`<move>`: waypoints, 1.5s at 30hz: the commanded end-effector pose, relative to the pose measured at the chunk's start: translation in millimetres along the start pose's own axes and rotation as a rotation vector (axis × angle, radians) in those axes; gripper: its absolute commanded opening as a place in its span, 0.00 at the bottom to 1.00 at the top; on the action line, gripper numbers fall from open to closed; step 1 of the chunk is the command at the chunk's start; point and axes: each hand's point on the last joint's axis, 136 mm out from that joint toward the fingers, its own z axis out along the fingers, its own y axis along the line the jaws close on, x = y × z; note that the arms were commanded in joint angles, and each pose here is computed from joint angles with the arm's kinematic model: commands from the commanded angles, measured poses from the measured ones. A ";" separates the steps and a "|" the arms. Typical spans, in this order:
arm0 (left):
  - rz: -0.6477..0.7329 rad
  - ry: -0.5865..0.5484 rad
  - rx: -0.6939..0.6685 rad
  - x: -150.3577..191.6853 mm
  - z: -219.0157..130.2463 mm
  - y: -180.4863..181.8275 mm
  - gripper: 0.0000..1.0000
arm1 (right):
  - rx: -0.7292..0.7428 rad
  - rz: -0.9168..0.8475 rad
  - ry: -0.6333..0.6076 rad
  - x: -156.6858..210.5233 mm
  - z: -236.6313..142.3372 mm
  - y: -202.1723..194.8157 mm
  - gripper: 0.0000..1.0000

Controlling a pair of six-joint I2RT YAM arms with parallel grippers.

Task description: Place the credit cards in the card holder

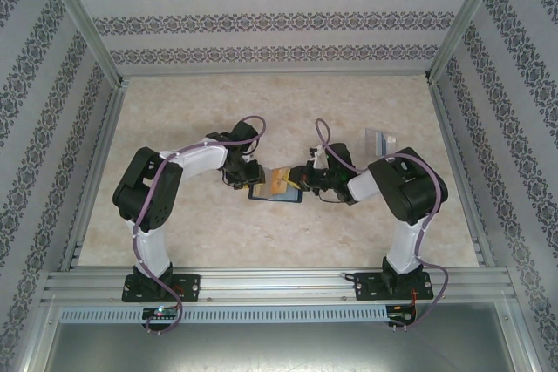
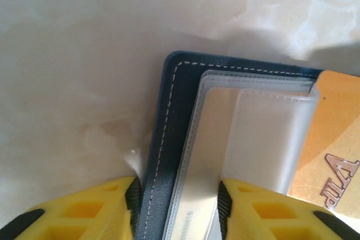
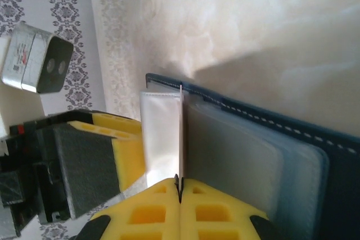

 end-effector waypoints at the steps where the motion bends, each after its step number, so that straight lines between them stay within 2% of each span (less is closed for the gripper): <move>1: 0.004 0.054 -0.039 16.8 6.6 4.3 0.48 | -0.050 -0.016 0.021 -1.5 9.2 12.8 0.00; 4: 0.008 0.052 -0.041 15.6 3.5 4.9 0.52 | -0.047 -0.010 0.016 -0.9 11.4 10.8 0.00; 16: -0.045 -0.006 -0.144 8.4 -7.9 37.8 0.51 | -0.040 -0.005 0.026 15.1 9.4 8.8 0.00; 23: -0.040 0.018 -0.208 12.3 0.0 52.5 0.42 | -0.036 0.009 0.028 21.8 7.4 4.9 0.00; 29: -0.034 0.006 -0.267 12.0 -3.4 63.4 0.41 | -0.043 0.012 0.031 26.1 4.4 9.5 0.00; 45: -0.015 0.028 -0.268 13.1 -1.8 62.3 0.41 | -0.054 0.020 0.036 30.6 23.5 17.9 0.00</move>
